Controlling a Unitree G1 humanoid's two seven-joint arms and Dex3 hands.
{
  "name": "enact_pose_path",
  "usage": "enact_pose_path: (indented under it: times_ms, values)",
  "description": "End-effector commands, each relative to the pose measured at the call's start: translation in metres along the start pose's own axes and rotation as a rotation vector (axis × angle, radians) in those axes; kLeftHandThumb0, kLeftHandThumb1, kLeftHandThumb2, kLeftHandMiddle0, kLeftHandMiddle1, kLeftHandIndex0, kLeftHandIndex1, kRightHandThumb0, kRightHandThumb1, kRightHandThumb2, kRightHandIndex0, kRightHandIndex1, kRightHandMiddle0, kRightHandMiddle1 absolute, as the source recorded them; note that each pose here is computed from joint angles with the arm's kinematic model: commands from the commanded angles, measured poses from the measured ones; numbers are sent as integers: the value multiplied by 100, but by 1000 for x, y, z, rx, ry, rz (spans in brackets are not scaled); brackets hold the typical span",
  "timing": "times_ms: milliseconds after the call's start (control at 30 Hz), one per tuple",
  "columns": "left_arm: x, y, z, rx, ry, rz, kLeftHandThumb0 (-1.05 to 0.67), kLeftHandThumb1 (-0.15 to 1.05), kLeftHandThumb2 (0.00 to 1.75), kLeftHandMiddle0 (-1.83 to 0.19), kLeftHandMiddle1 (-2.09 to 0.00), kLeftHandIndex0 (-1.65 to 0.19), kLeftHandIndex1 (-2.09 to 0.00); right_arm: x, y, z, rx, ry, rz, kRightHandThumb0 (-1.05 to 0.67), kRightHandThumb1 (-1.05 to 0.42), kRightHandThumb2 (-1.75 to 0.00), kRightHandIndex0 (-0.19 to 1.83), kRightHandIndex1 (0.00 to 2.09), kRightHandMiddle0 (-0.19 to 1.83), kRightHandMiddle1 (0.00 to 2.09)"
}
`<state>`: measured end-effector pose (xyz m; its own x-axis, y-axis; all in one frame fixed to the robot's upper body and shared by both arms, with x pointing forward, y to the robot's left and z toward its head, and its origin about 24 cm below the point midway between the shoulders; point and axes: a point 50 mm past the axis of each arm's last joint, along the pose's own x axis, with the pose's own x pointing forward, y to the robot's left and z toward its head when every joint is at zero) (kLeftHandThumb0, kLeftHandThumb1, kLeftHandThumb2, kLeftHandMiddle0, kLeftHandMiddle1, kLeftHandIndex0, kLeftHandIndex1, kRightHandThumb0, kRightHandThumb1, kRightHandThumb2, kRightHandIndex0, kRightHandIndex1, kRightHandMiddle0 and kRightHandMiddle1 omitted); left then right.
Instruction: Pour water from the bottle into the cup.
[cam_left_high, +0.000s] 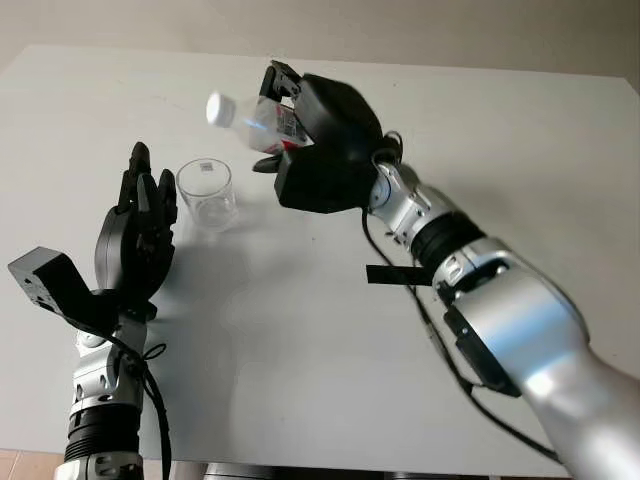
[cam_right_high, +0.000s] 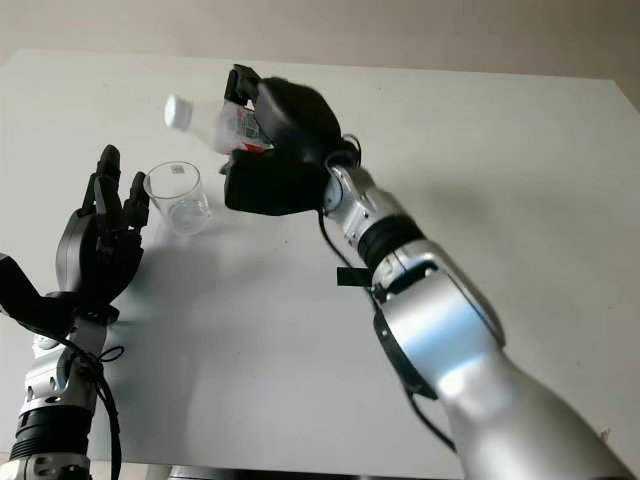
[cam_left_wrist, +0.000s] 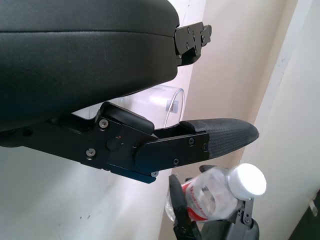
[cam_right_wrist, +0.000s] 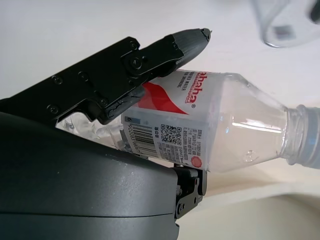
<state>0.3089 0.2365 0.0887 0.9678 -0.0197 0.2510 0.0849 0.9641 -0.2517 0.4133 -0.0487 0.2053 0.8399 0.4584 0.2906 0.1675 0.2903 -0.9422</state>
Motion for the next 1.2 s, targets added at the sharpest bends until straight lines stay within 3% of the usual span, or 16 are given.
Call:
enact_pose_path:
  times_ms: [0,133,433,733,833,933,1033,1167]
  values:
    - [0,-2,2,1,-12,-2,-80,105,59,16,-5,19,-4,6,-16,1,-82,-16,-30,-21,-104,-26,100,209,46,209]
    - [-2,-3,1,-1,-9,7,-80,105,59,16,-5,19,-4,8,-18,-1,-188,-9,4,-25,-104,-17,92,209,28,209]
    - [-3,-3,-2,4,-1,18,-80,105,61,16,-6,18,-2,10,-20,-3,-273,17,41,-27,-105,-14,86,209,22,209]
    - [-2,-6,-4,3,6,10,-81,105,61,17,-5,19,-2,18,-28,11,-276,5,14,-29,-105,-9,72,209,18,209]
    - [-3,-7,-4,7,7,4,-82,105,62,18,-5,19,-1,21,-31,18,-271,-7,5,-34,-105,-9,62,209,8,187]
    - [-3,-8,-5,1,6,2,-82,105,61,19,-5,19,0,23,-32,24,-259,-12,-2,-37,-105,-17,59,209,10,207]
    - [-4,-8,-6,-1,5,6,-81,105,63,19,-4,19,0,26,-33,30,-246,-16,-4,-34,-105,-13,50,209,23,209]
    - [-6,-9,-7,-3,5,10,-80,105,64,19,-4,19,0,29,-34,36,-268,-16,11,-30,-105,-11,29,209,18,209]
